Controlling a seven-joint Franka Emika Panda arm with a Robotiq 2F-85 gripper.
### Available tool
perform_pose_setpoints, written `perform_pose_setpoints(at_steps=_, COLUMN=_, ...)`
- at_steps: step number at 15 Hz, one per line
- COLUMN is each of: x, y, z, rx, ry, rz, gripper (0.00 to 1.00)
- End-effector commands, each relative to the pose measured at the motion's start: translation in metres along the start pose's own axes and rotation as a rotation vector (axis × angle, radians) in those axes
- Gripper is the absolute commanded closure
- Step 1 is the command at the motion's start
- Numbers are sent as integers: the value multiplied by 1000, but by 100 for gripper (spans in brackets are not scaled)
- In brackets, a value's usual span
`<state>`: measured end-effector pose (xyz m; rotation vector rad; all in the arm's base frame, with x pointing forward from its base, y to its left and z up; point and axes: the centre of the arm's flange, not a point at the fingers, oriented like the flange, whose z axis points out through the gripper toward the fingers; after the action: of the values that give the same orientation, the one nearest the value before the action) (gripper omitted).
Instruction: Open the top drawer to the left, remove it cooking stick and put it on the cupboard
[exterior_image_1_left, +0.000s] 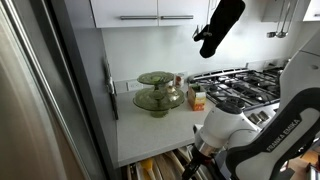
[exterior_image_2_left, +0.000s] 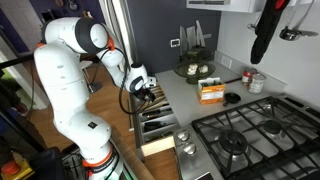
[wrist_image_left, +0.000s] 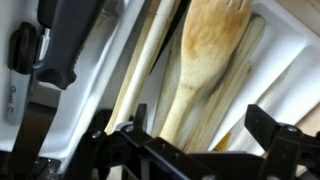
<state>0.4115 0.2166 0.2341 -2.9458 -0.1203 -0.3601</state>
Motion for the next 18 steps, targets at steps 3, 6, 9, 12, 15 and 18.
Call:
perform_pose_setpoints(at_steps=3, x=30, y=-15, z=21, rx=-53, ry=6, rz=56, gripper=0)
perform_pose_setpoints(at_steps=6, x=39, y=-26, z=31, rx=-53, ry=-4, rz=58, gripper=0)
perform_pose_setpoints(at_steps=9, x=40, y=-33, z=37, rx=-60, ry=-14, rz=68, gripper=15)
perform_pose_setpoints(at_steps=12, x=40, y=-32, z=39, rx=-90, ry=-21, rz=88, gripper=9)
perform_pose_setpoints(at_steps=15, x=38, y=-26, z=38, rx=-135, ry=-20, rz=109, gripper=0)
perform_pose_setpoints(at_steps=18, x=38, y=-21, z=40, rx=-155, ry=-27, rz=125, gripper=0)
